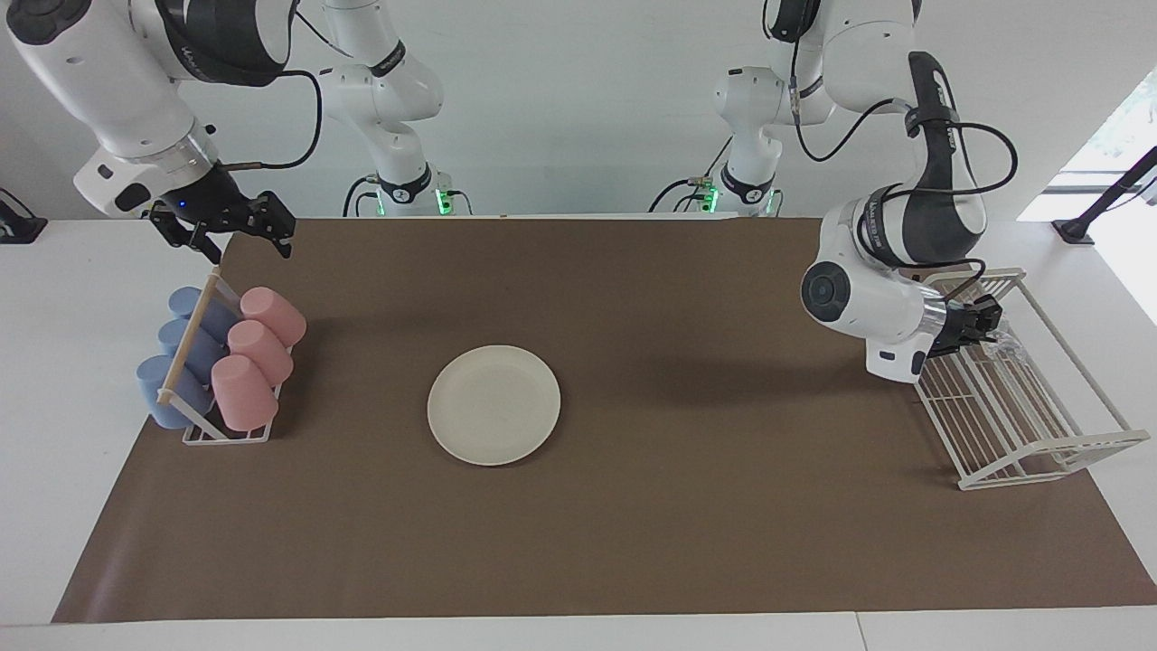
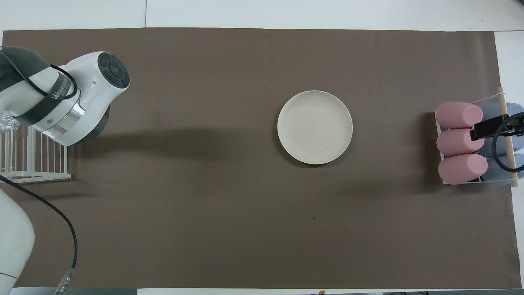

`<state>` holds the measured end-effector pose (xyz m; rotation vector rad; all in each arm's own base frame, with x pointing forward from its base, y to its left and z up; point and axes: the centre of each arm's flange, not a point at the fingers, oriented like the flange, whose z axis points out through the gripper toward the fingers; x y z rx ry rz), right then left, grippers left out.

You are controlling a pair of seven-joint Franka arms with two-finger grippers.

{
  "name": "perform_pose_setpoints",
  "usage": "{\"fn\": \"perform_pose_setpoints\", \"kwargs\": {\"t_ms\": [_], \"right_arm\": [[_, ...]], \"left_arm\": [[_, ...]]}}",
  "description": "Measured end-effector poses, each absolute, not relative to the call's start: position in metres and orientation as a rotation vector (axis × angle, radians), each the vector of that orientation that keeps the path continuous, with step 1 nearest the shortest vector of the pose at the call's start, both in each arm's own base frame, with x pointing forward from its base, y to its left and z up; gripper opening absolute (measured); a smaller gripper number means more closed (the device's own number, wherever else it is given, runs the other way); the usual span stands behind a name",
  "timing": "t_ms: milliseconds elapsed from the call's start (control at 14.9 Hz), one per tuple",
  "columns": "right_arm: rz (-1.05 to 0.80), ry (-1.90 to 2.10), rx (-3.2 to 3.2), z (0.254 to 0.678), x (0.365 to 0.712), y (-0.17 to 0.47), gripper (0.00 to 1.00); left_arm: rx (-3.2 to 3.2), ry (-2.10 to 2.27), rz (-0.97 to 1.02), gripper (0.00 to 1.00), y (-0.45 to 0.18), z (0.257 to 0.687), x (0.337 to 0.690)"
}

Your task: Wipe plate with sponge

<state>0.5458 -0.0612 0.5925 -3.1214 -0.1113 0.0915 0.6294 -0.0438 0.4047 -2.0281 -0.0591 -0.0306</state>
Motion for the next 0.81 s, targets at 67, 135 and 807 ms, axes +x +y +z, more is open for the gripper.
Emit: {"fn": "perform_pose_setpoints", "kwargs": {"t_ms": [67, 135, 807], "right_arm": [[0.08, -0.11, -3.123, 0.593, 0.547, -0.062, 1.0], [0.08, -0.107, -3.123, 0.592, 0.547, -0.063, 1.0], [0.072, -0.018, -3.127, 0.595, 0.547, -0.065, 1.0]], "left_arm": [[-2.026, -0.059, -0.033, 0.05, -0.046, 0.401, 0.63], [-2.025, -0.058, -0.031, 0.05, -0.046, 0.4, 0.629], [-2.015, -0.081, -0.076, 0.05, -0.042, 0.374, 0.622]]}}
